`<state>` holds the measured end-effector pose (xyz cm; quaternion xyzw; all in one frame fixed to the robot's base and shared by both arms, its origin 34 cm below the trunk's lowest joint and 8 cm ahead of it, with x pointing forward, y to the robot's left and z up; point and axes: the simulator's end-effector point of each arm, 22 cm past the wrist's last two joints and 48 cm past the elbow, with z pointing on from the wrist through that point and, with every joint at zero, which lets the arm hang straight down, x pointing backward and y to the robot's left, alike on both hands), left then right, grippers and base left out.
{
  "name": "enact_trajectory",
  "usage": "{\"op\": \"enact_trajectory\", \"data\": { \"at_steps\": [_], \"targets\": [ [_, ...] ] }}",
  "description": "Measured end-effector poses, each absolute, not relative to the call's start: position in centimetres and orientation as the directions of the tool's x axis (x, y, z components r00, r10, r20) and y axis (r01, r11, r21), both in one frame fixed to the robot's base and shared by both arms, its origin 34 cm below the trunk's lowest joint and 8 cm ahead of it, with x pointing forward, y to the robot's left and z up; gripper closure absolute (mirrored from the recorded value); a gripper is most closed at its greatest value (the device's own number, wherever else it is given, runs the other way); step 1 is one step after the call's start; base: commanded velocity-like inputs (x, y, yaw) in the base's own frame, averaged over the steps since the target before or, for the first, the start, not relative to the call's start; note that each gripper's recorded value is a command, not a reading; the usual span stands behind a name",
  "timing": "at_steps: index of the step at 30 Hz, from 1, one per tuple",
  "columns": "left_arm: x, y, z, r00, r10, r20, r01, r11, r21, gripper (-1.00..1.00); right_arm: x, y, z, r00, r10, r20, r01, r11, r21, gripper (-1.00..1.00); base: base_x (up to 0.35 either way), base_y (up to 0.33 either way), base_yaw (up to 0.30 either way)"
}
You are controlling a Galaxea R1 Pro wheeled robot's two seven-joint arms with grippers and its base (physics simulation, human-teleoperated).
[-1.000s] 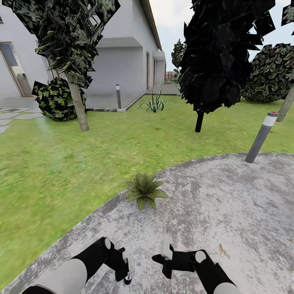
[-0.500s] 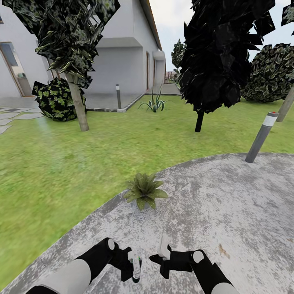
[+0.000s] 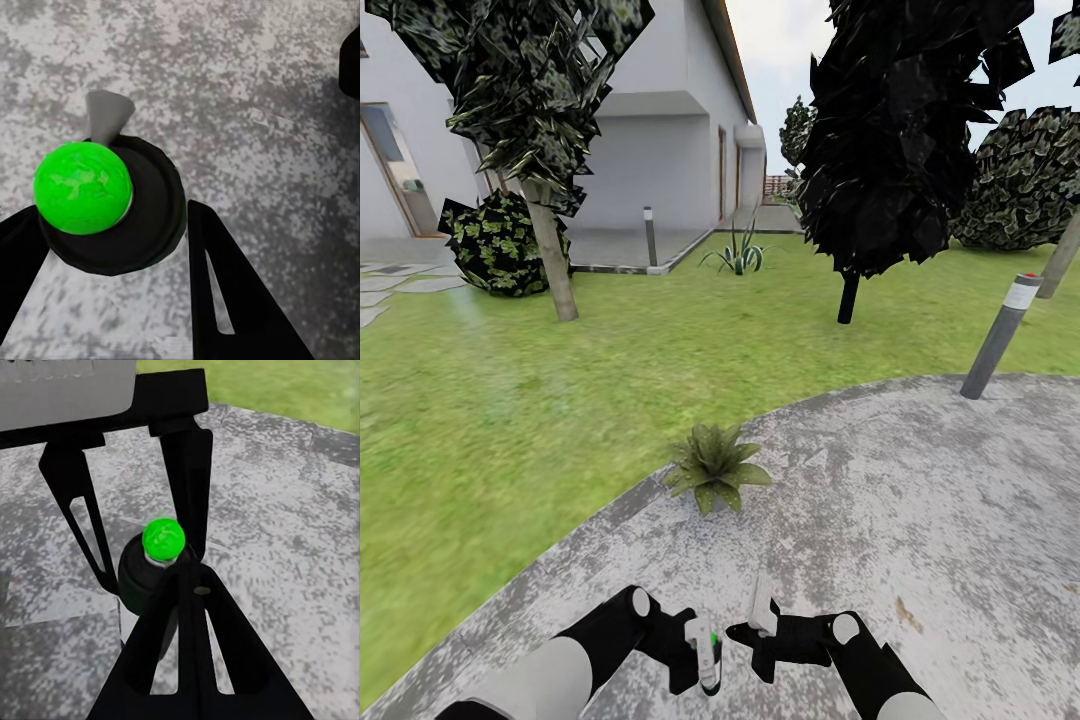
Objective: Pick up the pesticide atomizer in the garden and spray insectifuge to fully cover both potted plants in the garden.
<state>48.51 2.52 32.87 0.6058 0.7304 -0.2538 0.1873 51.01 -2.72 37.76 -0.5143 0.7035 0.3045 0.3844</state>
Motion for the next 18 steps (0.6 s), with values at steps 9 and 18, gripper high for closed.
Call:
{"op": "enact_trajectory", "data": {
  "at_steps": [9,18],
  "targets": [
    [48.5,1.9,33.1,-0.189,0.784,-0.592,0.981,0.131,-0.141,1.00,51.0,-2.7,37.8,-0.175,-0.490,-0.854,-0.958,0.285,0.033,1.00,0.000,0.000,0.000],
    [48.5,1.4,33.2,-0.188,0.780,-0.596,0.982,0.128,-0.141,1.00,51.0,-2.7,37.8,-0.175,-0.490,-0.854,-0.958,0.285,0.033,1.00,0.000,0.000,0.000]
  ]
}}
